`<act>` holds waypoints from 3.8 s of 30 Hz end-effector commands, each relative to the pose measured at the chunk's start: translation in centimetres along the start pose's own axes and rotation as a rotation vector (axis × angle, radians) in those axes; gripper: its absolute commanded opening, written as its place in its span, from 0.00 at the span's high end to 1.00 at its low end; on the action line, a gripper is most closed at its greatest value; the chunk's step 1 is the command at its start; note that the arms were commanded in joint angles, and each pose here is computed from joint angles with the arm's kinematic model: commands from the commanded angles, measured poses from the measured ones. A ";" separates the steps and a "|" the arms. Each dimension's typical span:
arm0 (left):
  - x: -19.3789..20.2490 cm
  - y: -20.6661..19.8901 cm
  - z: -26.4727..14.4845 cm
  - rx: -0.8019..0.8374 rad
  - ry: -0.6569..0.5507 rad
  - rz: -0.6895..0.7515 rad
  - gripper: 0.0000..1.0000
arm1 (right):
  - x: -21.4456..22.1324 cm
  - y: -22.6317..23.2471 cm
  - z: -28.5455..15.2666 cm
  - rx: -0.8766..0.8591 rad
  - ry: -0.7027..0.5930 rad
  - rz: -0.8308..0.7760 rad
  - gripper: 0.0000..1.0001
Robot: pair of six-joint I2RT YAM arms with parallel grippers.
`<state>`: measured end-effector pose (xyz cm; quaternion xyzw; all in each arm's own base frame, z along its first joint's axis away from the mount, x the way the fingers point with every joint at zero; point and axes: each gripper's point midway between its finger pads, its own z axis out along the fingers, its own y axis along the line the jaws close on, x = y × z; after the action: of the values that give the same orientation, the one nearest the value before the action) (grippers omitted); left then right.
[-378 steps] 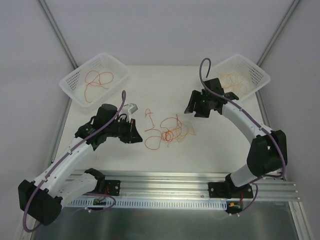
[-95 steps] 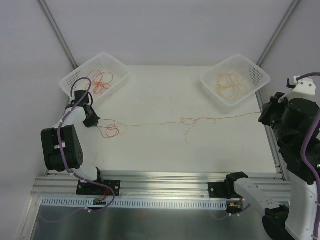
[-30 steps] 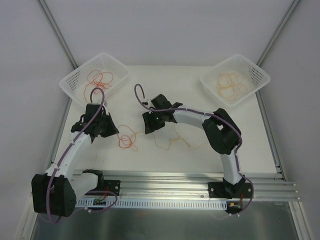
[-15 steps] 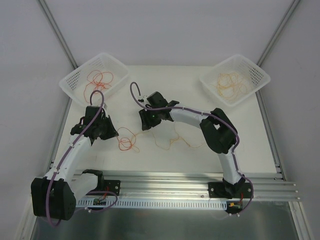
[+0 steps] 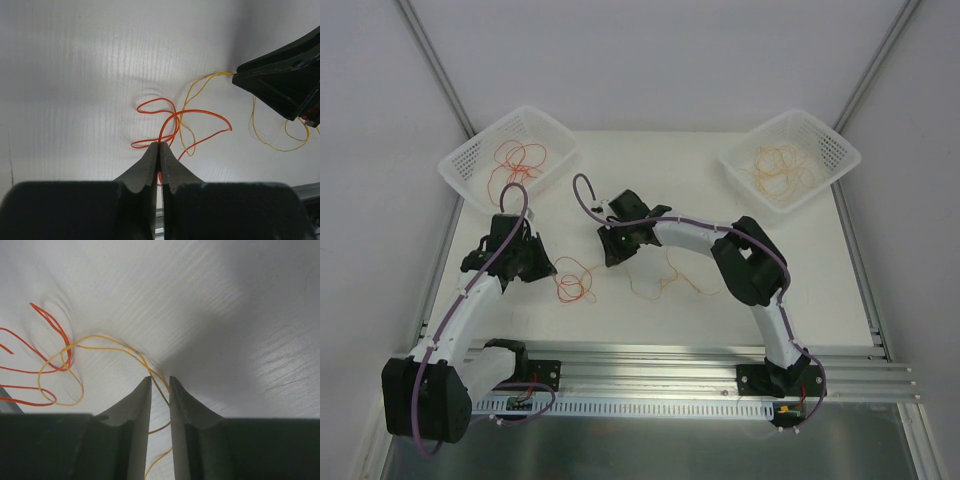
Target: Untangle the cables
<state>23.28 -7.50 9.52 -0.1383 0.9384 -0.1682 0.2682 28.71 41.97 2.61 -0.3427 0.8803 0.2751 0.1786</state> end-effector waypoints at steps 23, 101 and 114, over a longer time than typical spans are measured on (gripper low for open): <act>-3.3 2.6 -0.2 -0.113 -0.066 -0.077 1.00 | 2.1 -7.1 -16.3 0.171 -0.195 0.236 0.99; -23.7 -8.4 -0.2 0.132 -0.314 0.057 0.01 | 17.2 -11.3 -24.9 0.367 -0.083 0.675 0.16; 0.5 -14.0 3.2 0.224 0.120 0.236 0.01 | 17.2 -9.8 -21.4 0.392 -0.031 0.562 0.23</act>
<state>29.35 -19.02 11.60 0.0003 0.9418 -0.2280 0.2470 19.19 13.36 6.52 -0.0353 0.9783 0.1517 0.1367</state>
